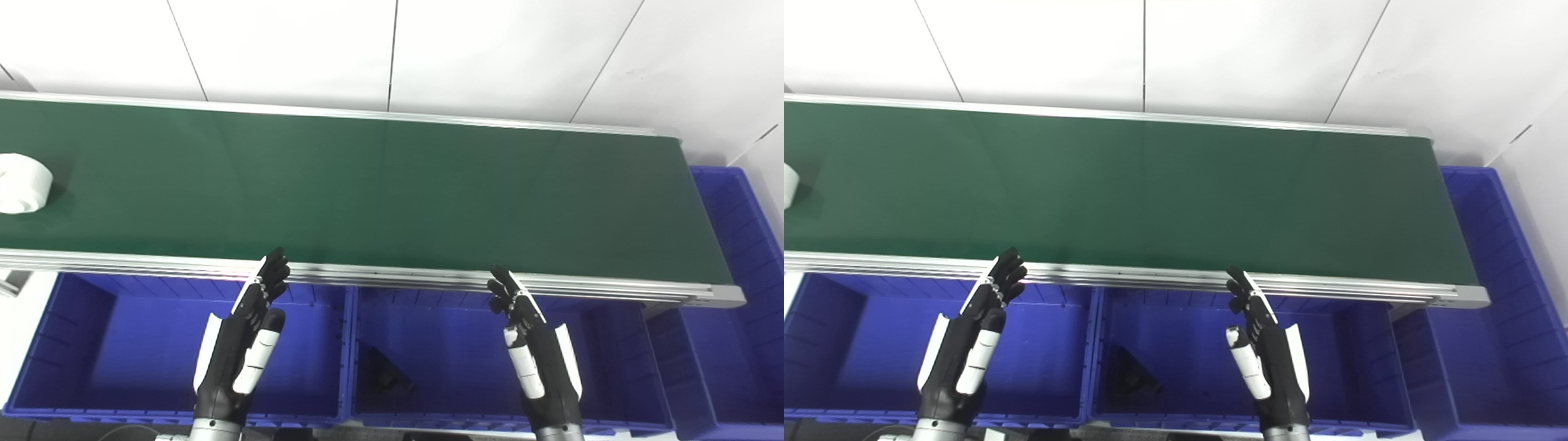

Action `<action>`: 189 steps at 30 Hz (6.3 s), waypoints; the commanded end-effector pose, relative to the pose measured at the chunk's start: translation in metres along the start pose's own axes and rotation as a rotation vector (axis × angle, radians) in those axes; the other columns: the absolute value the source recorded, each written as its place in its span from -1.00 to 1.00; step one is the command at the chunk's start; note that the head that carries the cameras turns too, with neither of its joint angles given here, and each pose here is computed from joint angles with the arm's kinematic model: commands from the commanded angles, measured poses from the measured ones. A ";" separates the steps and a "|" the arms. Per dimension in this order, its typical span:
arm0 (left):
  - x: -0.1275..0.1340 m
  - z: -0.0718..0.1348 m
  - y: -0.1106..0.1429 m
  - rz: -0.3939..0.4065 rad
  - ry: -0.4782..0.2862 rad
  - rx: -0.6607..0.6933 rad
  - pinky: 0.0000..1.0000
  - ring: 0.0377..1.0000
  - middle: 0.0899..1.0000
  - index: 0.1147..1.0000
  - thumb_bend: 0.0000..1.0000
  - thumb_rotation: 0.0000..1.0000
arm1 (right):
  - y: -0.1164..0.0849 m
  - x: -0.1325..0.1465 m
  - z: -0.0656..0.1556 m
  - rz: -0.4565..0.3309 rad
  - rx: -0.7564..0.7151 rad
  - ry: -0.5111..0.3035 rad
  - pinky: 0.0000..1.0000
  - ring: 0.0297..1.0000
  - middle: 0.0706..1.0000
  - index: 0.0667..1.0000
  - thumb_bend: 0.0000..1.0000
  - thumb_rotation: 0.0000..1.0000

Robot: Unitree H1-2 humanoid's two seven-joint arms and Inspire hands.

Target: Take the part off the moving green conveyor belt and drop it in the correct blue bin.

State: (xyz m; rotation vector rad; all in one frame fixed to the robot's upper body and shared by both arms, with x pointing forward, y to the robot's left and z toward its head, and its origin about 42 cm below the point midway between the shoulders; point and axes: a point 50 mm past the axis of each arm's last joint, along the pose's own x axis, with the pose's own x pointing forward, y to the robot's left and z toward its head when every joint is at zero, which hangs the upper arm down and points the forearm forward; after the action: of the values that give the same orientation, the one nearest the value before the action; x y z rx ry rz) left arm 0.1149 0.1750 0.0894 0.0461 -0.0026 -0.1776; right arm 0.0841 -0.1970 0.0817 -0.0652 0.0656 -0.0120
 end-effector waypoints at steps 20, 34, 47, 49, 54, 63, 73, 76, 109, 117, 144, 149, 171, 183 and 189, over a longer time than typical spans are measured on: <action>0.002 0.007 -0.001 0.007 -0.042 0.001 0.78 0.81 0.84 0.81 0.09 0.80 | -0.001 0.002 0.011 0.008 0.005 -0.080 0.79 0.82 0.86 0.77 0.52 0.82; 0.002 0.007 -0.001 0.004 -0.044 0.000 0.80 0.82 0.85 0.82 0.09 0.79 | -0.001 0.002 0.012 0.009 0.007 -0.087 0.78 0.82 0.86 0.78 0.47 0.82; 0.001 -0.005 -0.019 0.013 -0.041 0.014 0.65 0.73 0.76 0.72 0.09 0.68 | -0.018 -0.002 -0.004 0.017 0.014 -0.078 0.81 0.85 0.89 0.81 0.51 0.86; 0.002 -0.007 -0.024 0.012 -0.040 0.009 0.61 0.70 0.73 0.67 0.08 0.63 | -0.024 -0.003 -0.010 0.021 0.016 -0.085 0.82 0.85 0.90 0.82 0.50 0.88; 0.005 -0.013 -0.039 0.013 -0.037 0.020 0.52 0.64 0.67 0.60 0.03 0.52 | -0.039 -0.005 -0.020 0.017 0.028 -0.066 0.90 0.91 0.96 0.89 0.50 0.95; 0.011 -0.017 -0.050 0.024 -0.047 0.000 0.38 0.56 0.60 0.51 0.14 0.40 | -0.048 -0.003 -0.024 0.044 0.024 -0.060 1.00 0.97 1.00 1.00 0.43 1.00; 0.017 -0.016 -0.051 0.015 -0.054 0.001 0.35 0.55 0.59 0.46 0.10 0.12 | -0.050 0.005 -0.023 0.058 0.012 -0.074 1.00 1.00 1.00 1.00 0.39 1.00; 0.018 -0.007 -0.042 0.010 -0.089 0.010 0.27 0.45 0.53 0.43 0.38 0.09 | -0.047 0.007 -0.021 0.055 0.013 -0.071 1.00 1.00 1.00 1.00 0.42 1.00; 0.229 0.102 0.148 -0.149 -0.502 1.164 0.59 0.67 0.69 0.58 0.84 -0.33 | -0.037 0.019 -0.020 0.052 0.027 -0.070 0.93 0.90 0.95 0.98 0.55 1.00; 0.249 0.083 0.173 -0.227 -0.382 1.238 0.68 0.73 0.71 0.62 0.88 -0.43 | -0.036 0.020 -0.022 0.047 0.026 -0.072 0.86 0.85 0.93 0.96 0.45 1.00; 0.261 0.049 0.197 -0.291 -0.175 1.460 0.33 0.48 0.50 0.50 0.97 -0.72 | -0.031 0.016 -0.016 0.038 0.047 -0.081 0.81 0.83 0.90 0.93 0.54 1.00; 0.261 0.040 0.193 -0.139 -0.275 1.466 -0.02 0.05 0.03 0.08 0.42 -0.97 | -0.031 0.015 -0.016 0.036 0.050 -0.076 0.78 0.82 0.89 0.93 0.55 1.00; 0.254 0.045 0.172 -0.129 -0.260 0.848 -0.09 -0.05 -0.10 -0.18 0.05 -1.00 | -0.028 0.015 -0.014 0.045 0.059 -0.064 0.77 0.80 0.90 0.96 0.61 1.00; 0.210 0.088 0.182 -0.228 -0.312 0.904 -0.12 -0.07 -0.10 -0.19 0.04 -1.00 | -0.028 0.013 -0.002 0.052 0.074 -0.063 0.79 0.79 0.90 0.96 0.64 1.00; 0.167 0.100 0.190 -0.343 -0.287 1.003 -0.12 -0.07 -0.09 -0.21 0.04 -1.00 | -0.034 0.010 0.004 0.063 0.072 -0.070 0.80 0.80 0.90 0.96 0.55 1.00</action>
State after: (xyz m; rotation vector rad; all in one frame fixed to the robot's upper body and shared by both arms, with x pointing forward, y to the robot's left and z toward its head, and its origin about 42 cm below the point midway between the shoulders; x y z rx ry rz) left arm 0.3144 0.3186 0.1758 0.9873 -0.3246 -0.5076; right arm 0.0964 -0.2290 0.0786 0.0039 0.0254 0.0421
